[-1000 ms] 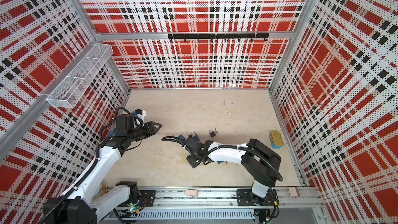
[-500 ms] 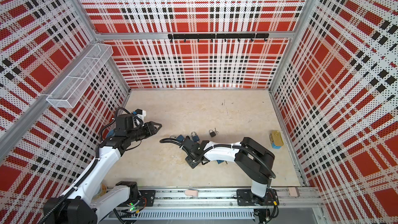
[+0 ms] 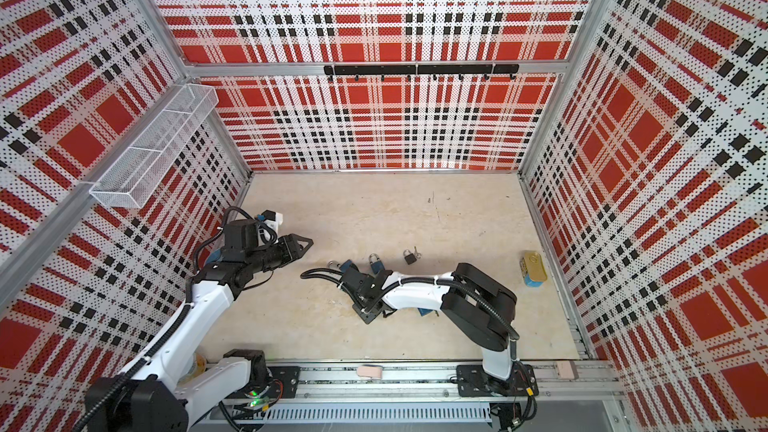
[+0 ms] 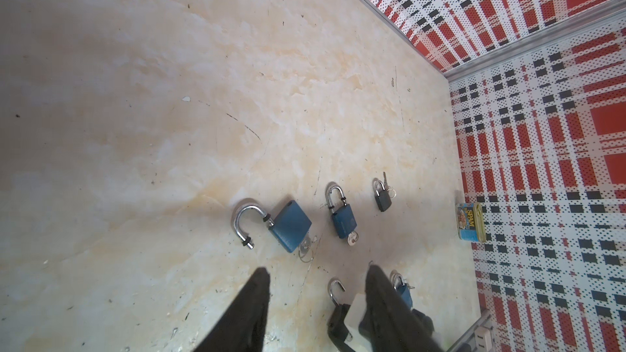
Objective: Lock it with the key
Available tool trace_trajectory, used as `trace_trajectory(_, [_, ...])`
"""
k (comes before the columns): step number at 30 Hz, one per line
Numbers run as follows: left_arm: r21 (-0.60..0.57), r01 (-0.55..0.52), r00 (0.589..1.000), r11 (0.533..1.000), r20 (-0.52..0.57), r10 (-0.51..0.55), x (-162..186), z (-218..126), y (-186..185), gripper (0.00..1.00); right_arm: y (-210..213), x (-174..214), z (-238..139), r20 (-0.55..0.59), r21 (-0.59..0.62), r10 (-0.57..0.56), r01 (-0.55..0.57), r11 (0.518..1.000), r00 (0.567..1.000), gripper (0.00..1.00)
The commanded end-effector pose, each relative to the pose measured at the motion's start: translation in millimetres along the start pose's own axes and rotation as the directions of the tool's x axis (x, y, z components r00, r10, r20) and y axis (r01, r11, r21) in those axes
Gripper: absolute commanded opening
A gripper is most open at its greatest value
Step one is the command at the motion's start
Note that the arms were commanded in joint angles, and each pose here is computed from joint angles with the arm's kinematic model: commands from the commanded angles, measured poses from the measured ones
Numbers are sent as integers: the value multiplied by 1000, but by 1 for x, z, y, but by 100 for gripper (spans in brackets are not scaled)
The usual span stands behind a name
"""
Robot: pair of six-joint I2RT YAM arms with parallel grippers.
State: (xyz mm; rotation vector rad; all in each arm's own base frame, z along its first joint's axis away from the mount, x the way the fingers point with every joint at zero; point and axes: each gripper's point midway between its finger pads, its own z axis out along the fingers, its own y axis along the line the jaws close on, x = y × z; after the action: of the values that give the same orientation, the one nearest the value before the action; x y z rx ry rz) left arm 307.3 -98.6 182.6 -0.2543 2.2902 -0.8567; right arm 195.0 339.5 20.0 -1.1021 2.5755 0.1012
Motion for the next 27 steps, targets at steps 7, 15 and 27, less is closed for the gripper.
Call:
trace_trajectory(7, [13,4,1000,1000,17,-4,-6,1,0,49,-3,3,3,-25,54,-22,23,998,999,35])
trace_trajectory(15, [12,1,1000,1000,21,-1,-7,-1,-1,49,1,-5,2,-6,45,-18,19,999,1000,39])
trace_trajectory(27, [13,1,1000,1000,20,-1,-7,-2,-2,49,2,-1,7,-22,40,-18,19,999,1000,34])
